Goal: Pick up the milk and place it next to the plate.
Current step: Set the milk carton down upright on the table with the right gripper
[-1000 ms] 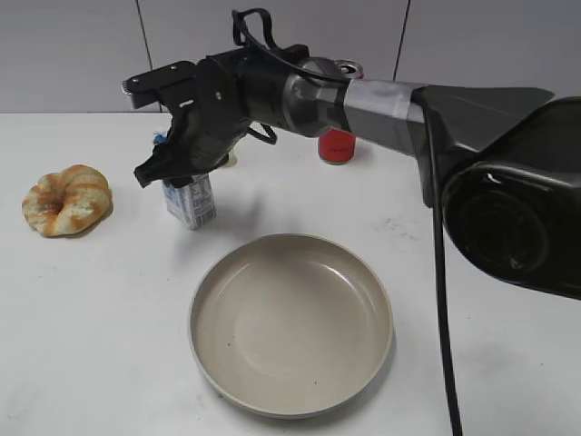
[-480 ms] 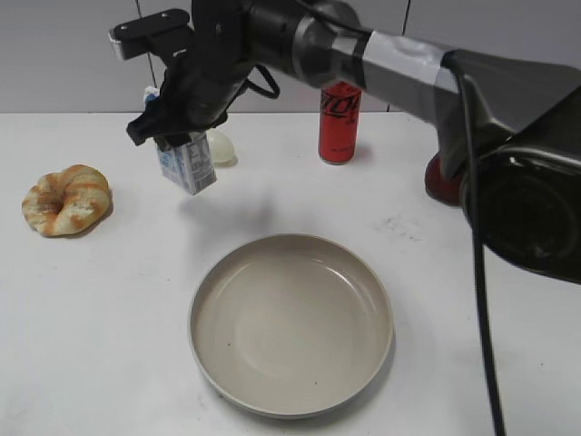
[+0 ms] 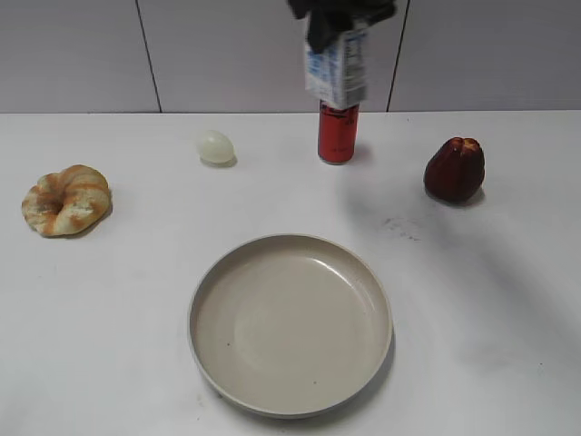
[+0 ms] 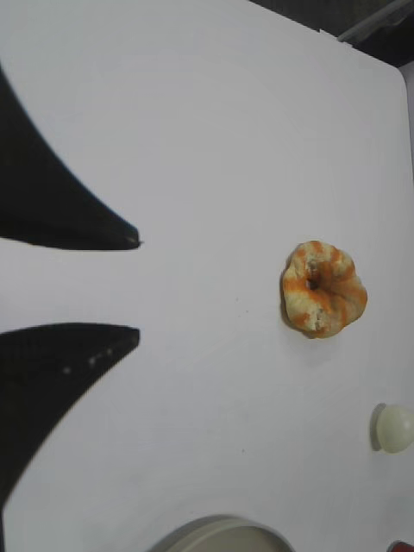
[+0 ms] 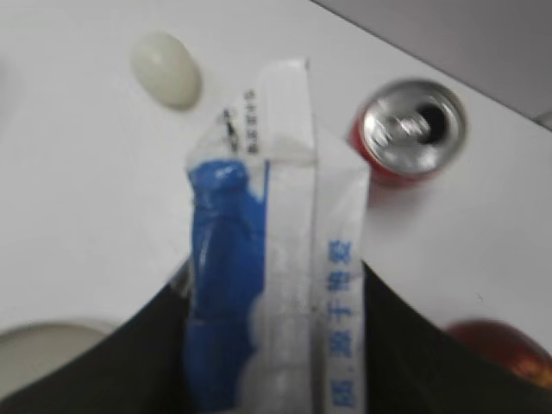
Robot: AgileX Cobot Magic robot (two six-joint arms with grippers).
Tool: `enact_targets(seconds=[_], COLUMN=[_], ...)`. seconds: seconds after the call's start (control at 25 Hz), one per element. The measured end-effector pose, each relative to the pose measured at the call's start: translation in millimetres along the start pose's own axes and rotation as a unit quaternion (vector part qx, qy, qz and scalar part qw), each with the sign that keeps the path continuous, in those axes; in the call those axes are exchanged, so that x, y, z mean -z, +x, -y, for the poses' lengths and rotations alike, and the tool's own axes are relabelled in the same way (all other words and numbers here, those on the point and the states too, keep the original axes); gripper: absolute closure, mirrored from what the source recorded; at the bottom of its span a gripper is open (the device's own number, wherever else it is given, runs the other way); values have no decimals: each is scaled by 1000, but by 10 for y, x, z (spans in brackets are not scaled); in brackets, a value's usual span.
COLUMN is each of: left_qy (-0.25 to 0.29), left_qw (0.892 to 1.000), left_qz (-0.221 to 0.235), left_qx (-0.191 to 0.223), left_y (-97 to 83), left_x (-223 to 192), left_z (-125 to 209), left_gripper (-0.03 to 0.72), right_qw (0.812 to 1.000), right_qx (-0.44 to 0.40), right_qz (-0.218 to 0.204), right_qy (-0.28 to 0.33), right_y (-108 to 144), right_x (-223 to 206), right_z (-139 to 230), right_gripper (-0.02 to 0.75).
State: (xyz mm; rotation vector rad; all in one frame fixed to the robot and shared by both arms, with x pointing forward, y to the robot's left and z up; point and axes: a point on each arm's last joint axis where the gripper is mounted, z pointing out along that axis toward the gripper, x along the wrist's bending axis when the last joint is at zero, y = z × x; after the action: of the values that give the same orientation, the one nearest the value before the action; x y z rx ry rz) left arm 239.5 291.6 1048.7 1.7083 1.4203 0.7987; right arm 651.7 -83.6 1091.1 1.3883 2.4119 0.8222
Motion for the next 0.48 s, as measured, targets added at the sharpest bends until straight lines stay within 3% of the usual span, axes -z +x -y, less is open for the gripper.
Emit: enact_targets(seconds=[0.2, 0.48], left_qy=[0, 0], left_qw=[1000, 1000], left_qz=[0, 0], left_qx=[0, 0], left_y=[0, 0], left_x=[0, 0], left_z=[0, 0], left_gripper=[460, 460], right_qw=[996, 983], right_qx=[-25, -98], right_qz=[52, 71], right_qy=[66, 140], right_y=[-346, -350], right_x=[361, 304], right_z=[411, 990], right_gripper=[437, 437])
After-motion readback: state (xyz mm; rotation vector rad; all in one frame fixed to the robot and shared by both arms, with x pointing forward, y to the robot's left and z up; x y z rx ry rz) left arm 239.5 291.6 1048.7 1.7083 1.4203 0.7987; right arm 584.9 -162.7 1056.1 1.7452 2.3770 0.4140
